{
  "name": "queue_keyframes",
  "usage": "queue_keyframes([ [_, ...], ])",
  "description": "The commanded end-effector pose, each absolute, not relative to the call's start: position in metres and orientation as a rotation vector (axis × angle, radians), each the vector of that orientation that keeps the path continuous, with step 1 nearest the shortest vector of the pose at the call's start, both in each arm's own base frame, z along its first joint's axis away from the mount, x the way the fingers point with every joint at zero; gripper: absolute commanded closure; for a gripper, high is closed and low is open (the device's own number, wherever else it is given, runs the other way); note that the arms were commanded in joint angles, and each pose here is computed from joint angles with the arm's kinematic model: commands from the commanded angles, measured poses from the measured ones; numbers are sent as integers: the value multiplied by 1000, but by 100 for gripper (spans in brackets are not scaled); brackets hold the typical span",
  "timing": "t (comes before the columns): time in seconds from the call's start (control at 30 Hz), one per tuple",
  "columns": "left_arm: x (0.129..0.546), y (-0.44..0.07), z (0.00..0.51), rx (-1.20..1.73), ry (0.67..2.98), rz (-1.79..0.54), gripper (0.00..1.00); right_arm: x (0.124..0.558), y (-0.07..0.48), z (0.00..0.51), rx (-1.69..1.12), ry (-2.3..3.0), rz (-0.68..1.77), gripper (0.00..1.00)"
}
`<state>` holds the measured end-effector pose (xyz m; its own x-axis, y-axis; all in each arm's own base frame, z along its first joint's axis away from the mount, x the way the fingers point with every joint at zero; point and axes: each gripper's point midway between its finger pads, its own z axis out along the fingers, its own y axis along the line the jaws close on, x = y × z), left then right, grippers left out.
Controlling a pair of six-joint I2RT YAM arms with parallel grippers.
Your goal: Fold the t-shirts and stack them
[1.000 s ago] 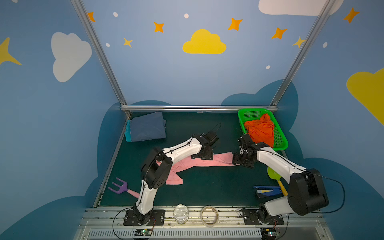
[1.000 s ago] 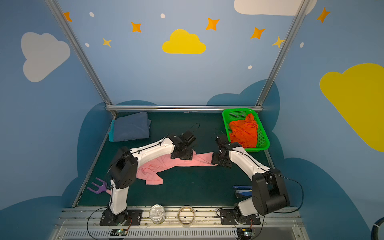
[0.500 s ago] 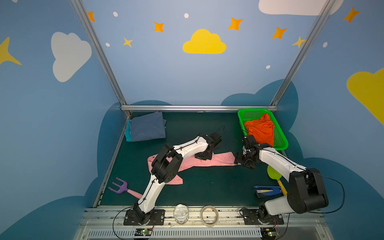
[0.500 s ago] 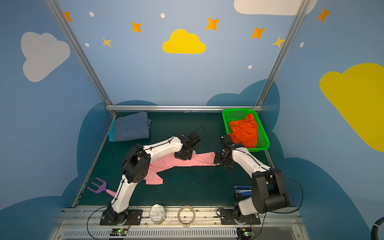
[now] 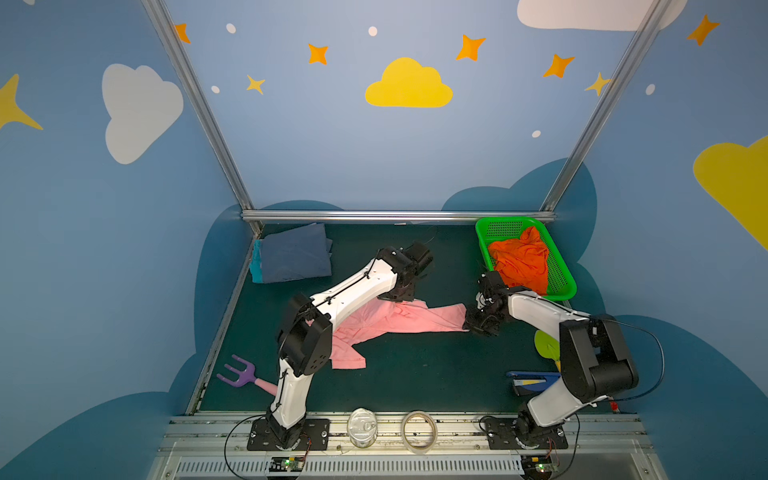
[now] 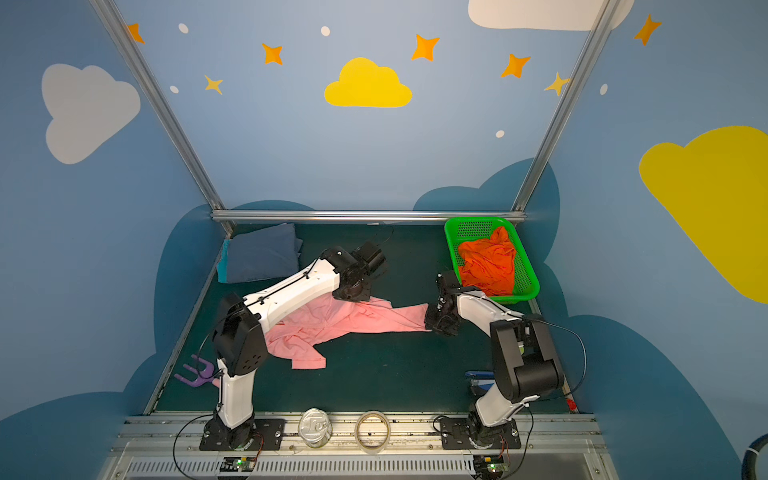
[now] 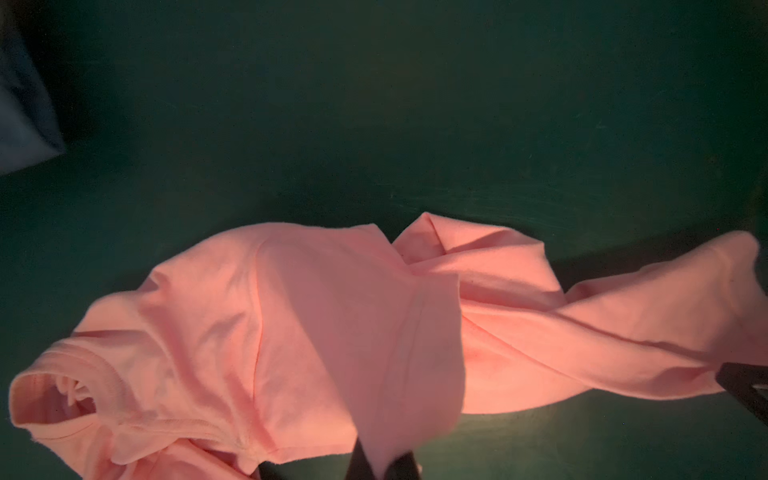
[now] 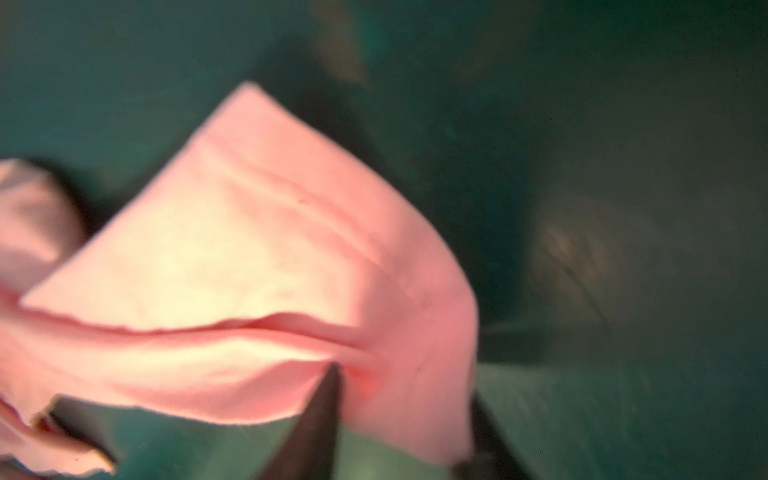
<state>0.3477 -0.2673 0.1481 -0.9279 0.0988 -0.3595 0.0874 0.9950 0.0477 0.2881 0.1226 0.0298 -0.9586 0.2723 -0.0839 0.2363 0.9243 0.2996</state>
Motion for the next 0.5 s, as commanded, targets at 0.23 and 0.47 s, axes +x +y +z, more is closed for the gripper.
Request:
queue_keyframes([
  [0.23, 330, -145, 283, -132, 2449, 307, 96, 321, 117, 186, 221, 2541, 453, 100],
  [0.47, 286, -62, 416, -329, 2059, 234, 96, 299, 97, 344, 121, 2017, 493, 100],
])
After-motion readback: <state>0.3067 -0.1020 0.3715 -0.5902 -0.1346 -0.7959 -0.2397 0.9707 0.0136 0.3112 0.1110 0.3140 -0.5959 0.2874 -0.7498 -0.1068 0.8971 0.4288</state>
